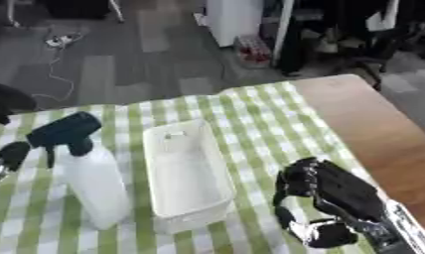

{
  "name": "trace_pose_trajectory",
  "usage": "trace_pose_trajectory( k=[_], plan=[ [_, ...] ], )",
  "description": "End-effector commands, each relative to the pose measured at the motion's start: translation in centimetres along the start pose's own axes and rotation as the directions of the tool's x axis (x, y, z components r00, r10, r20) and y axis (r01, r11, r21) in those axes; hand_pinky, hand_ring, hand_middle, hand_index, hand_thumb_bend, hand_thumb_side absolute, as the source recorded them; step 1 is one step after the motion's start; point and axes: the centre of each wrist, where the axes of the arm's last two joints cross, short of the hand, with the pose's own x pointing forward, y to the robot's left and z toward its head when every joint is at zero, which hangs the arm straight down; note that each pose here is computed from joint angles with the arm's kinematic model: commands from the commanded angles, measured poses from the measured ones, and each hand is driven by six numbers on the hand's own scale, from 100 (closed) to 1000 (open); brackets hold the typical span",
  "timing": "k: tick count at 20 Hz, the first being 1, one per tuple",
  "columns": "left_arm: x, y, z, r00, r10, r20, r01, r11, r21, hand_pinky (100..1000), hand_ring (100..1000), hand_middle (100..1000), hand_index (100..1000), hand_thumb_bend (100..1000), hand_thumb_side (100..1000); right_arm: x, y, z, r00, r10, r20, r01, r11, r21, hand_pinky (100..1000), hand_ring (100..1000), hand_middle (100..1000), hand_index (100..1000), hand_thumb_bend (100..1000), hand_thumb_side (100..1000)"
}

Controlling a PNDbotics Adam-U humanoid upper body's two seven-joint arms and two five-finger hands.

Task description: Pick up objects on the table and place them in the box.

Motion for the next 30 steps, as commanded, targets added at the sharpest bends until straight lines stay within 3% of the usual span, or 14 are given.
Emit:
trace_pose_trajectory(
  k=[1,15,30],
  plan=[
    [0.1,1.6,0.1,0.999,-0.050,0.021,0.050,0.998,-0.026,665,680,821,890,100,1000,-0.2,-0.8,-0.1,1.000,0.021,0.015,-0.022,1.000,0.005,389,446,472,549,100,874],
    [0.3,3.2,-0.5,0.994,-0.081,0.075,0.091,0.988,-0.128,704,707,837,885,103,1000,-0.3,-0.9,-0.1,1.000,0.018,0.024,-0.018,1.000,0.025,388,446,472,549,100,878],
    [-0.6,4.3,-1.6,0.995,-0.087,0.052,0.097,0.967,-0.234,742,737,859,885,122,1000,-0.7,-1.6,-0.5,0.998,0.017,0.052,-0.019,0.999,0.039,388,445,471,549,100,883]
  ],
)
